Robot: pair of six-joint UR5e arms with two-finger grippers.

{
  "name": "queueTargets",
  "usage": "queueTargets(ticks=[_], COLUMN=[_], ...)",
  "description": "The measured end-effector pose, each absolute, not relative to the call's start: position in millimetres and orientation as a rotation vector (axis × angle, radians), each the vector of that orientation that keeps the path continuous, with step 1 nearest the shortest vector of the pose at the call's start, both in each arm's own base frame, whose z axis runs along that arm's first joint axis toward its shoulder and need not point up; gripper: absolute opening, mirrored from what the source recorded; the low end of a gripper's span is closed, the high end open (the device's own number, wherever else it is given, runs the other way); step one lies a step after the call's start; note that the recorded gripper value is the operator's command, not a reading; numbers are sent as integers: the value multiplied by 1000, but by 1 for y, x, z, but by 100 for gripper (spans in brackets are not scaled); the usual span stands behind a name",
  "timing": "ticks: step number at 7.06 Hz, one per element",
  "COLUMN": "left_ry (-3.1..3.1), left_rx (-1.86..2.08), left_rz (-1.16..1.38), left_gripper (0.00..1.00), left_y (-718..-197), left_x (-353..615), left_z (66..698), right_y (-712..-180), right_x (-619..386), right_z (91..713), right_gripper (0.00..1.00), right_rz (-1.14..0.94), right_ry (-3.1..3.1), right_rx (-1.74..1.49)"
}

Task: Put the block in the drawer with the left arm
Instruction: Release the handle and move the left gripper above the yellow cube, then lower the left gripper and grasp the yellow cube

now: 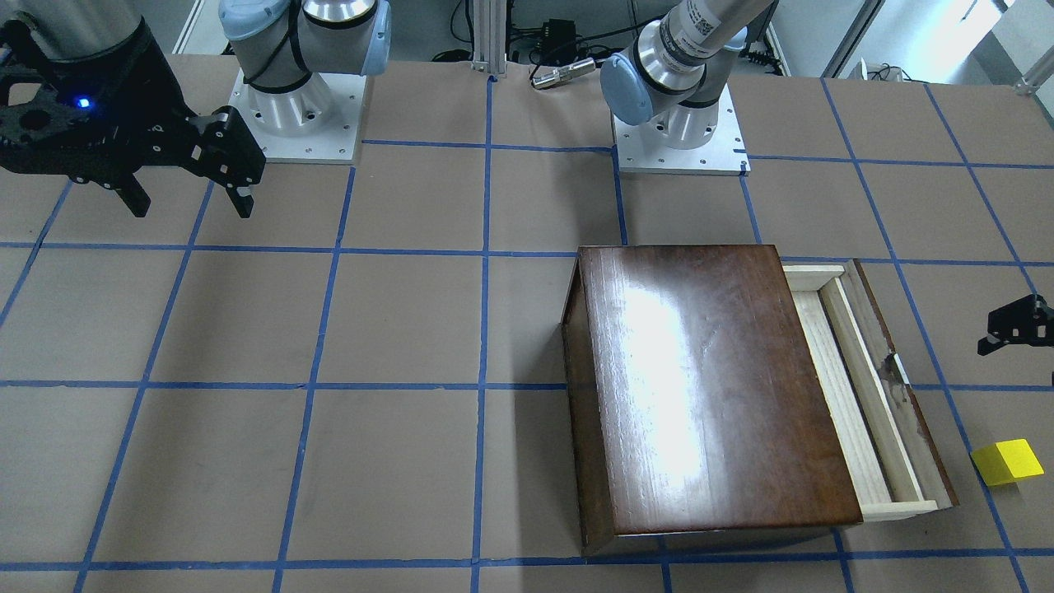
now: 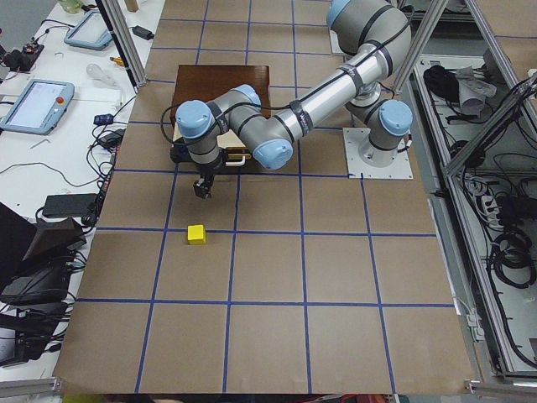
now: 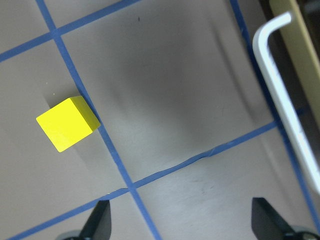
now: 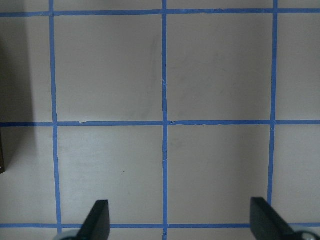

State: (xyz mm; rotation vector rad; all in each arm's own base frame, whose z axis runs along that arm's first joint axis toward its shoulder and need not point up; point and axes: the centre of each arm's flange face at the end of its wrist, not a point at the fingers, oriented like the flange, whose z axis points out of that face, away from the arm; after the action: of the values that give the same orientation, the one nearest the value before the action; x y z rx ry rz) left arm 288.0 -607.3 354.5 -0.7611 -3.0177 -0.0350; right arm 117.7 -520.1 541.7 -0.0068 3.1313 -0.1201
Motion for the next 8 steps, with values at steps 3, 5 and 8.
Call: queueTargets(ticks=[3, 5, 8], left_ry=[-2957, -2853, -2578], left_rx=[-1154, -1477, -1919], left_rz=[-36, -35, 28], left_gripper=[100, 100, 99], left_y=[-623, -634, -644], left_x=[309, 326, 355], left_z=[328, 307, 255], right_y=[-520, -520, -520], right_x=[118, 118, 118], right_z=[542, 542, 542], right_gripper=[100, 100, 100], right_rz=[-120, -121, -121], right_ry=[3132, 3132, 3132], right_rx=[-7, -7, -7])
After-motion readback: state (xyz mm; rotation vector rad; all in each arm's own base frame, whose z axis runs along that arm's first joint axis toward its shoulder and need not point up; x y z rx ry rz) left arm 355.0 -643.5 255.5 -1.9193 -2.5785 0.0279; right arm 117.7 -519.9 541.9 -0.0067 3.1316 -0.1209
